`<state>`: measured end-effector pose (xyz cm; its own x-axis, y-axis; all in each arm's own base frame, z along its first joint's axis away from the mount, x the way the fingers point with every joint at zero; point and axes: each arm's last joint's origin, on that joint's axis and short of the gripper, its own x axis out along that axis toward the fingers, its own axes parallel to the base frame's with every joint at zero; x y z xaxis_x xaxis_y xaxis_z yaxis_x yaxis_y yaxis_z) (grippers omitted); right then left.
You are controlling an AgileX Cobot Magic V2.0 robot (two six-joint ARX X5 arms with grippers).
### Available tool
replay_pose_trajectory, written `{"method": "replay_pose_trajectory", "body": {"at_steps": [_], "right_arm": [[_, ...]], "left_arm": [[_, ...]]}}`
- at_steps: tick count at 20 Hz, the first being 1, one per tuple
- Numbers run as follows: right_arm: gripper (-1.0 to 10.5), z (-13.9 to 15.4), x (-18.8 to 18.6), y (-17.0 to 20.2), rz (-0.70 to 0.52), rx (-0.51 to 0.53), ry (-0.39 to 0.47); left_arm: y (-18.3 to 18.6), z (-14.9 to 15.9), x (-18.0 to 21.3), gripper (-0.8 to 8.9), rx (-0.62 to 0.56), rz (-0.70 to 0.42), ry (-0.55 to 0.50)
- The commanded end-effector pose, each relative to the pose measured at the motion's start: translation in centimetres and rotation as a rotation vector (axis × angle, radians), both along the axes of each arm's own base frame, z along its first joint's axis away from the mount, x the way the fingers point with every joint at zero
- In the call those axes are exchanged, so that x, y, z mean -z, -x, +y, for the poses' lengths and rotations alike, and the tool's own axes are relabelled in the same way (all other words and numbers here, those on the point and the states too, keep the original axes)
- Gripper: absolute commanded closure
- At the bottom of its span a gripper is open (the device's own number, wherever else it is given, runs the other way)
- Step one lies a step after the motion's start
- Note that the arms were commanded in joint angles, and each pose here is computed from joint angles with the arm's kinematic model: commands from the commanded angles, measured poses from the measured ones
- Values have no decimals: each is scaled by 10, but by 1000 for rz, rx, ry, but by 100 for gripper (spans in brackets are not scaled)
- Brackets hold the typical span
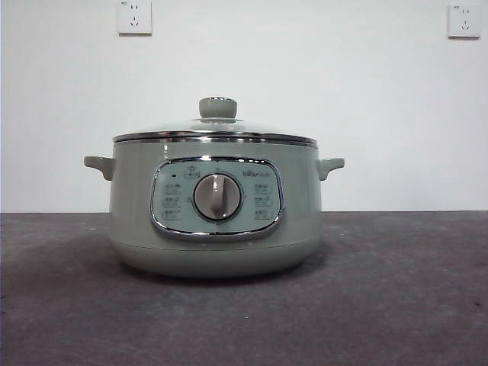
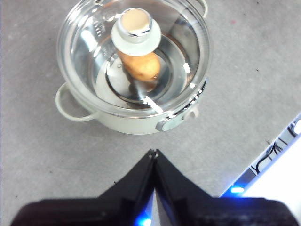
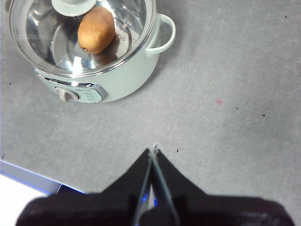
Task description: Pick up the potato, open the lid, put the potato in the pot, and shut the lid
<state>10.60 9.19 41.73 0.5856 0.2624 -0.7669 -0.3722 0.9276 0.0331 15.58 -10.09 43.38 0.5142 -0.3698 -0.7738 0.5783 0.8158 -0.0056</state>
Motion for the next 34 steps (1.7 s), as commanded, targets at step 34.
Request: {"method": "replay_pose_trajectory", "body": {"at_steps": [34], "right_arm": [[958, -1, 4, 0, 9, 15, 45]], "left_arm": [[58, 95, 286, 814, -547, -627, 333]]}}
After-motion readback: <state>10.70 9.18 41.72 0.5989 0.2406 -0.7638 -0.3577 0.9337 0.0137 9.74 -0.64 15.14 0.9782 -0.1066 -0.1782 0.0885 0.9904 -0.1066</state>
